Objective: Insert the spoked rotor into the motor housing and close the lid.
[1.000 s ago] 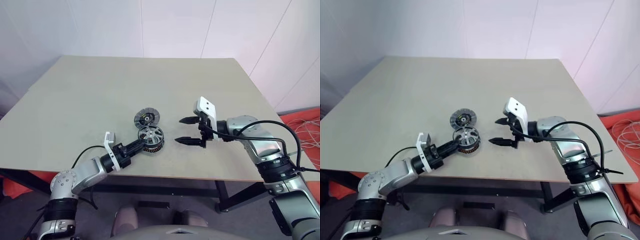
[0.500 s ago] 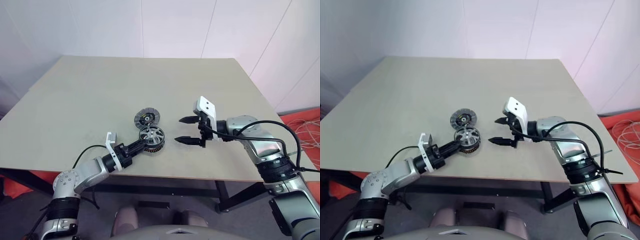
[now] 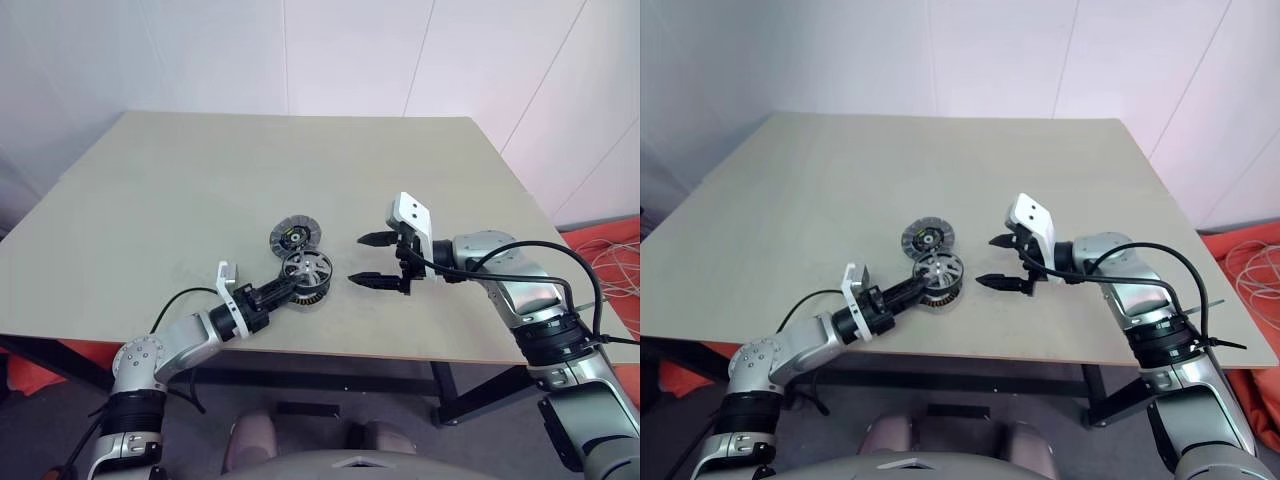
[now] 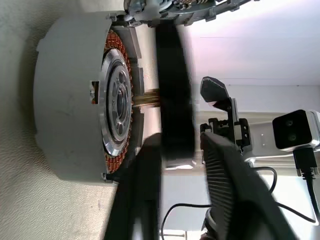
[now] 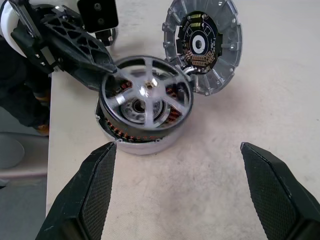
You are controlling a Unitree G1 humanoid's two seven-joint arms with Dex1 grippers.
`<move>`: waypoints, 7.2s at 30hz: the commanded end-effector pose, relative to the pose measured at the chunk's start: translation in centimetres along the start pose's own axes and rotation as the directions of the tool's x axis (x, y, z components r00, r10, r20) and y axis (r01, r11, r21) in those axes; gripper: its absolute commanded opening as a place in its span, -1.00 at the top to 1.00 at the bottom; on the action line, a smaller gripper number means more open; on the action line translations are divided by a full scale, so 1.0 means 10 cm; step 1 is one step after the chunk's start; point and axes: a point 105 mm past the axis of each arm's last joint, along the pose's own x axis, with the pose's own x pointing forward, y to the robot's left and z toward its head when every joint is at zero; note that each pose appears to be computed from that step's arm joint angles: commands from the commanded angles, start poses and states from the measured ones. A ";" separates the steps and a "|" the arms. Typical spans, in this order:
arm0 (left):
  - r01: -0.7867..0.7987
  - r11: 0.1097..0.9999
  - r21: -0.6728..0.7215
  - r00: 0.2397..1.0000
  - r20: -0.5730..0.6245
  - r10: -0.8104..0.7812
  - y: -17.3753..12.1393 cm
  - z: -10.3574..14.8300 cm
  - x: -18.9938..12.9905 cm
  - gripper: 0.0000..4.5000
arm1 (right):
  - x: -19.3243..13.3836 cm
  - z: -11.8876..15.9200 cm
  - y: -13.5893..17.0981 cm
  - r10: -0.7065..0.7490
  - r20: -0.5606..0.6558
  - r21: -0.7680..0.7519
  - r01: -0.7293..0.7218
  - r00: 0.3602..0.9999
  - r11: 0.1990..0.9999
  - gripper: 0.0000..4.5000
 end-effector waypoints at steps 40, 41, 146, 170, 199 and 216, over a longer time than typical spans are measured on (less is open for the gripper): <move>-0.485 0.363 0.796 0.872 0.410 0.266 -0.36 1.24 -1.24 -1.00 | 0.35 -0.19 -0.13 -0.028 -0.199 -0.207 -0.014 0.980 0.978 0.99; -0.485 0.339 0.806 0.872 0.415 0.259 -0.39 1.27 -1.23 -1.00 | 0.37 -0.17 -0.12 -0.021 -0.198 -0.212 -0.022 0.980 0.977 0.99; -0.437 0.215 0.873 0.897 0.405 0.180 -0.33 1.20 -0.77 -1.00 | 0.84 0.10 0.12 0.204 -0.654 -0.742 -0.670 0.729 0.013 -0.99; -0.439 0.214 0.873 0.897 0.410 0.168 -0.34 1.23 -0.71 -1.00 | 1.08 0.44 0.17 0.158 -0.601 -0.757 -0.621 0.784 0.202 1.00; -0.418 0.217 0.882 0.906 0.387 0.171 -0.33 1.27 -0.58 -1.00 | 1.27 0.65 0.28 0.086 -0.537 -0.641 -0.473 0.839 0.604 1.00; -0.448 0.200 0.872 0.892 0.420 0.165 -0.36 1.36 -0.73 -1.00 | 1.20 0.80 0.38 0.118 -0.489 -0.690 -0.466 0.864 0.553 -0.91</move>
